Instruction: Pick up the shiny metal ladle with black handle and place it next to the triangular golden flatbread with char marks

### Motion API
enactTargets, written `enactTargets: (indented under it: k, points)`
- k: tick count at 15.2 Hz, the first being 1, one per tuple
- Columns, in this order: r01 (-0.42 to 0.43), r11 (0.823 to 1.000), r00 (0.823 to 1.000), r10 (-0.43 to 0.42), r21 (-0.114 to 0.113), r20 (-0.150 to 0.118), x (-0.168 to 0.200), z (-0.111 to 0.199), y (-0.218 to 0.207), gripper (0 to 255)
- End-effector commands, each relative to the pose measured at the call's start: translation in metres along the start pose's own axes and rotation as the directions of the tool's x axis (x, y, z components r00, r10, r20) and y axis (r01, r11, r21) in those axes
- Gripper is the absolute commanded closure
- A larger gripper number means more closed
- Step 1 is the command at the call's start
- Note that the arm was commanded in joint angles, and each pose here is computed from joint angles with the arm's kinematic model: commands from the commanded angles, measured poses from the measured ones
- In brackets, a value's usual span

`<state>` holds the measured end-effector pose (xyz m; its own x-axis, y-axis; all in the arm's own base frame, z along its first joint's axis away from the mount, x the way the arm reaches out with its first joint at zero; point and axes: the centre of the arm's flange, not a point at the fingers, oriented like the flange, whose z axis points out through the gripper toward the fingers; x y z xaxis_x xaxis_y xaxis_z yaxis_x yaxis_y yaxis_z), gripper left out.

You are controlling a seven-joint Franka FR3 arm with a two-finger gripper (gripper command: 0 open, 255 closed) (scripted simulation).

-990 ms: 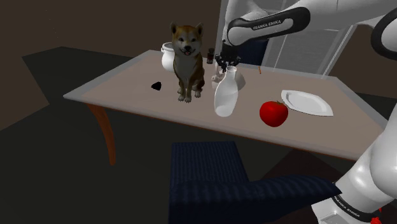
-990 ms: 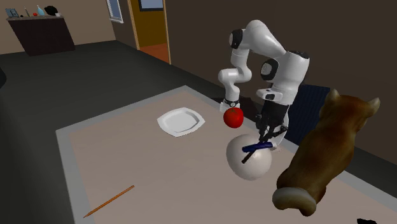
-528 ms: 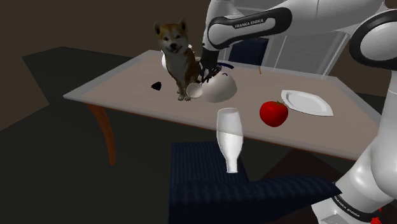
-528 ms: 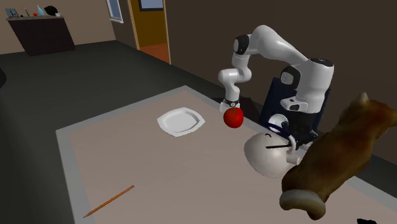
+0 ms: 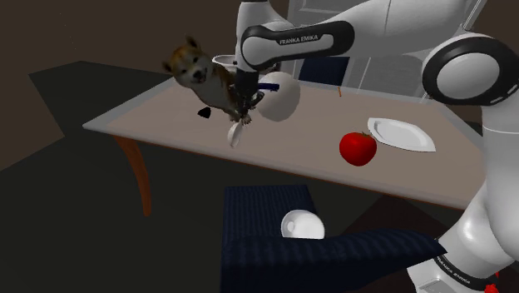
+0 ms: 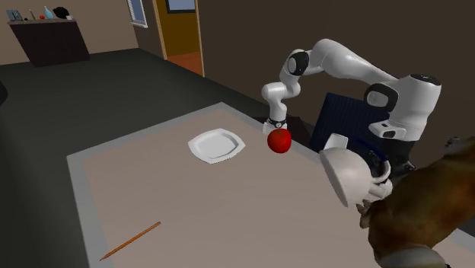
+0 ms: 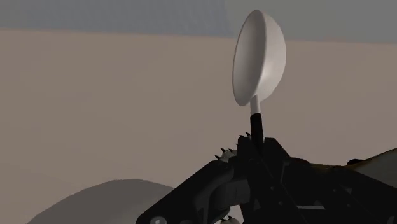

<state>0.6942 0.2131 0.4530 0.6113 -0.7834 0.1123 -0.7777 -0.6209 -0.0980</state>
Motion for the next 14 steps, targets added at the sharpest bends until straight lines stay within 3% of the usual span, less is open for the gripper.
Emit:
enactTargets:
  k: [1, 4, 14]
  points:
    - [0.001, 1.0, 1.0, -0.001, -0.002, 0.002, -0.02, 0.001, -0.022, 255]
    - [0.001, 1.0, 1.0, -0.001, -0.002, 0.002, -0.046, 0.001, -0.052, 255]
    - [0.001, 1.0, 1.0, -0.001, -0.002, 0.002, -0.051, 0.053, -0.047, 255]
